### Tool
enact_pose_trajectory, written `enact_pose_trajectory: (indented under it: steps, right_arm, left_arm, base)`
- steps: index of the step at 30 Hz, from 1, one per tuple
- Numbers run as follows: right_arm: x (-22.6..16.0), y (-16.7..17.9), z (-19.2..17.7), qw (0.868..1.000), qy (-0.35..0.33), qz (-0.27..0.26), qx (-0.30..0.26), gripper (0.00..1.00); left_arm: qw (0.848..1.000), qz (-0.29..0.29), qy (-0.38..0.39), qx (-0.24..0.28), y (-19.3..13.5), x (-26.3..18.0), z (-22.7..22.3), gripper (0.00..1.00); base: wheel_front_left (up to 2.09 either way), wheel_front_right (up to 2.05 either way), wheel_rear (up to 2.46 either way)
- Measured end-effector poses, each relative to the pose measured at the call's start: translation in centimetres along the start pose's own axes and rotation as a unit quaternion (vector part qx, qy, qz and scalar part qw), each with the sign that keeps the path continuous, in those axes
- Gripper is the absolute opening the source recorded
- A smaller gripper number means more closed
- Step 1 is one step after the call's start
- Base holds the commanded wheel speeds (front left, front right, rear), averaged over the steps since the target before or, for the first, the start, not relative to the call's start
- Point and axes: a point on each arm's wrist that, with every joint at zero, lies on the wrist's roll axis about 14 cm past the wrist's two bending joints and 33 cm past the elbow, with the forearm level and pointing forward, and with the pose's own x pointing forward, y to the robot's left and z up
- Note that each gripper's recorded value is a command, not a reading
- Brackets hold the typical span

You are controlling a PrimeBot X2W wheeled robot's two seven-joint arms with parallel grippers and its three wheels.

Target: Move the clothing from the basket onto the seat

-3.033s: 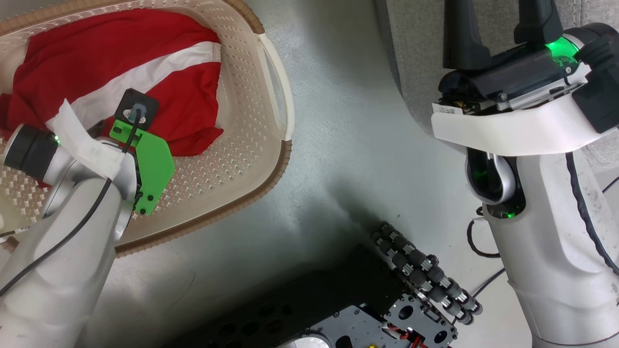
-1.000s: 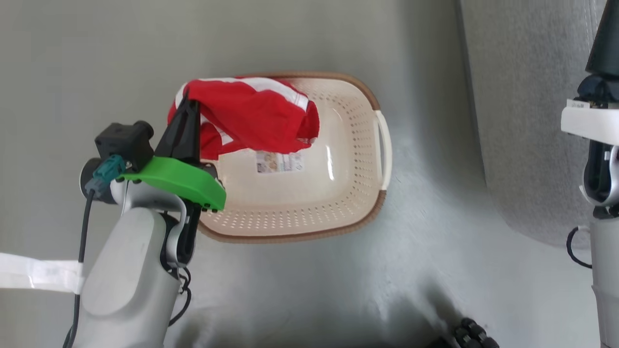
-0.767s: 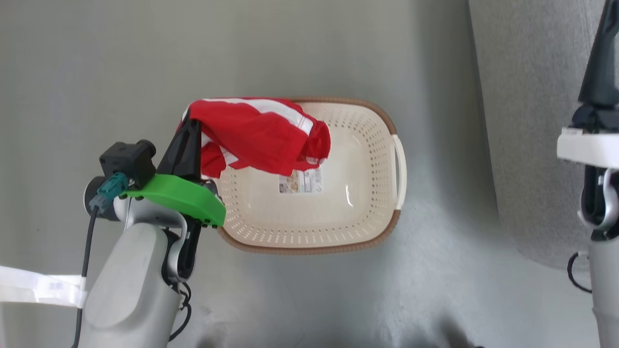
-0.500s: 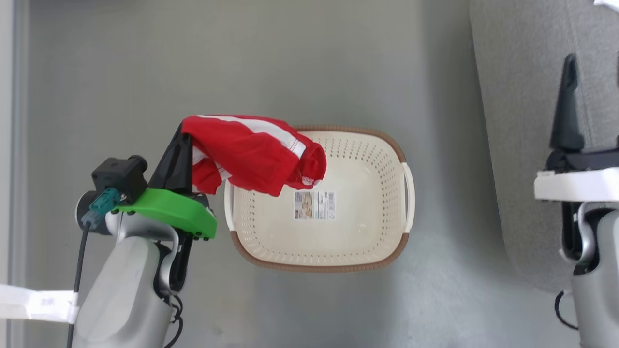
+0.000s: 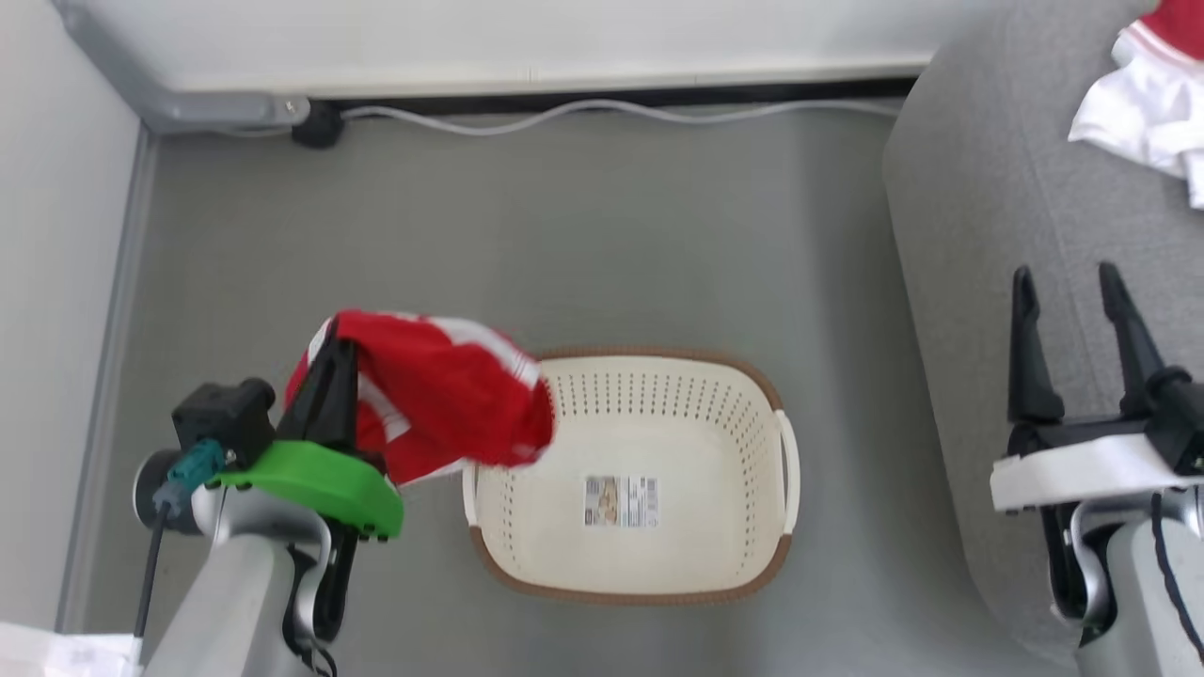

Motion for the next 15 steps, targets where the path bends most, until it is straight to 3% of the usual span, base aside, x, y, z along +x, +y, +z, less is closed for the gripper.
enact_pose_trajectory:
  steps: [15]
  right_arm:
    - [-7.7,0.9,-0.7,0.999,0.036,0.007,0.013,1.0]
  left_arm:
    - [1.0,-0.002,-0.013,0.002,-1.6,-5.8,2.1,0.0]
  base:
    - [0.0,0.0,0.0]
